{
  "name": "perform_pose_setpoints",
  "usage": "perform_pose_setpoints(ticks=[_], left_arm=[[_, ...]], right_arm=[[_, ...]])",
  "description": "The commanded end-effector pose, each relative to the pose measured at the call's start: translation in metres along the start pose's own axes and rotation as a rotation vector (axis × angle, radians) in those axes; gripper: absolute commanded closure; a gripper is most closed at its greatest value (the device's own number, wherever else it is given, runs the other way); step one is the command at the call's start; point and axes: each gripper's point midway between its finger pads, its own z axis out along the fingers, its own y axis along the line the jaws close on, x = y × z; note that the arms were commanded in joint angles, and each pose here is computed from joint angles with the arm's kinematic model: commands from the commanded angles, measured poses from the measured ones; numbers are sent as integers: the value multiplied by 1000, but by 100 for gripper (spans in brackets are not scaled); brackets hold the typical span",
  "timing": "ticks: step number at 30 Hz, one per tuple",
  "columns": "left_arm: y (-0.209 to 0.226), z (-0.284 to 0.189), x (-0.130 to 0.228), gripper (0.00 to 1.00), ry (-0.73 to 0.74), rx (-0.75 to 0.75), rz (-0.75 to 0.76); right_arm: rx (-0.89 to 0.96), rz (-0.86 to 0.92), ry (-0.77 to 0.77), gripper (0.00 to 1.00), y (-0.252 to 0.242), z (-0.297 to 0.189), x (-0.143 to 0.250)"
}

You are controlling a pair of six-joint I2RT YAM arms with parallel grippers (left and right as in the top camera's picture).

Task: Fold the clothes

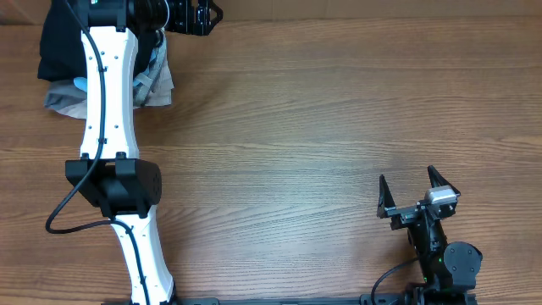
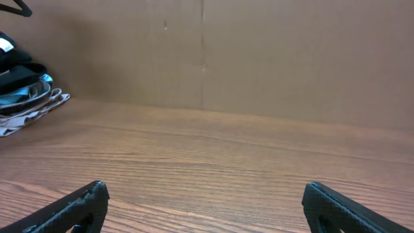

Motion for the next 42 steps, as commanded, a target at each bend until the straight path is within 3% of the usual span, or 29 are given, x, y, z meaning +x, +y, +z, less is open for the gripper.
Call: perform_pose_setpoints(ticks=[1, 5, 12, 22, 27, 32, 42], left_arm=[[3, -9, -6, 0, -19, -37, 1], [22, -24, -10, 0, -27, -194, 31], [20, -57, -13, 0, -226, -254, 168], [1, -133, 127, 0, -329, -429, 186], [-16, -152, 166, 0, -497, -450, 239], [-37, -171, 216, 0, -766, -462, 329], [-44, -179, 260, 0, -907, -491, 375]], right_arm=[[12, -2, -4, 0, -2, 0, 2], [12, -2, -4, 0, -2, 0, 2], [12, -2, -4, 0, -2, 0, 2], [12, -2, -4, 0, -2, 0, 2], [12, -2, -4, 0, -2, 0, 2], [12, -2, -4, 0, -2, 0, 2], [12, -2, -4, 0, -2, 0, 2]])
